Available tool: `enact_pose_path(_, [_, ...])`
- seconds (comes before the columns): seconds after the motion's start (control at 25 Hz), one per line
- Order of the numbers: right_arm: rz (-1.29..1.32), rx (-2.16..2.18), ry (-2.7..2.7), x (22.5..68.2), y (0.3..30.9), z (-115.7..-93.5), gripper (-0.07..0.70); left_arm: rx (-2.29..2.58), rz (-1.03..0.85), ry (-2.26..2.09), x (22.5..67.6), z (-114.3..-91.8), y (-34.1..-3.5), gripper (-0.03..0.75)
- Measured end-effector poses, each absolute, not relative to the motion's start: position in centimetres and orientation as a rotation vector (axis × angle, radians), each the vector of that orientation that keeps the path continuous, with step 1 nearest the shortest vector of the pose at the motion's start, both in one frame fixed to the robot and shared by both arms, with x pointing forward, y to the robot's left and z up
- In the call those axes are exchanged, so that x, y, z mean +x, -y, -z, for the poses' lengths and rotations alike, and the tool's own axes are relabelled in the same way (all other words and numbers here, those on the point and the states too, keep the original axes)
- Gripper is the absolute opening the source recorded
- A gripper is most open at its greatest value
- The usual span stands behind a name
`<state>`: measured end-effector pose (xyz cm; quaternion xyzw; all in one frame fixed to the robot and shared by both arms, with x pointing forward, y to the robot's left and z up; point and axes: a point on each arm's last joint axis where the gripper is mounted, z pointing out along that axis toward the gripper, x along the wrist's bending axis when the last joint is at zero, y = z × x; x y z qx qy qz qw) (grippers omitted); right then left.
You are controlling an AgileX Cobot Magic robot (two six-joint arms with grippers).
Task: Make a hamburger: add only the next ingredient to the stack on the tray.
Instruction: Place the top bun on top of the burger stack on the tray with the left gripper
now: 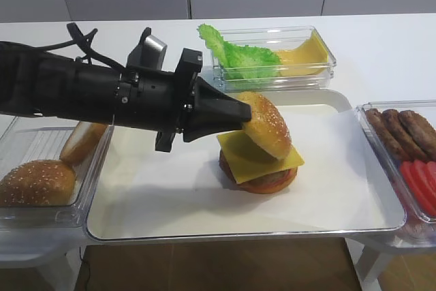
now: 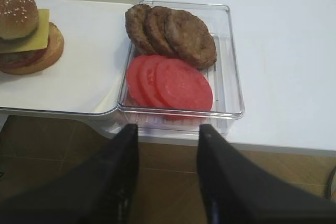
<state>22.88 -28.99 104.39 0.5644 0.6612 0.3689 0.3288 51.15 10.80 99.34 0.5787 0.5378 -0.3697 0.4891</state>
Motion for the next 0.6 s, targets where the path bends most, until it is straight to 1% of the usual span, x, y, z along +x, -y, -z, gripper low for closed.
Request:
enact_pose_path(0.36, [-0.965,1.477,-1.730,22.88,28.99,-104.39,0.219,1.410,0.894,-1.309,51.16,-99.29,-10.81,0.056])
enact_pose_path(0.6, [-0.965,1.477,-1.730,22.88,28.99,-104.39,0.199,1.419,0.903,-1.300,51.05,-99.31,-10.79,0.046])
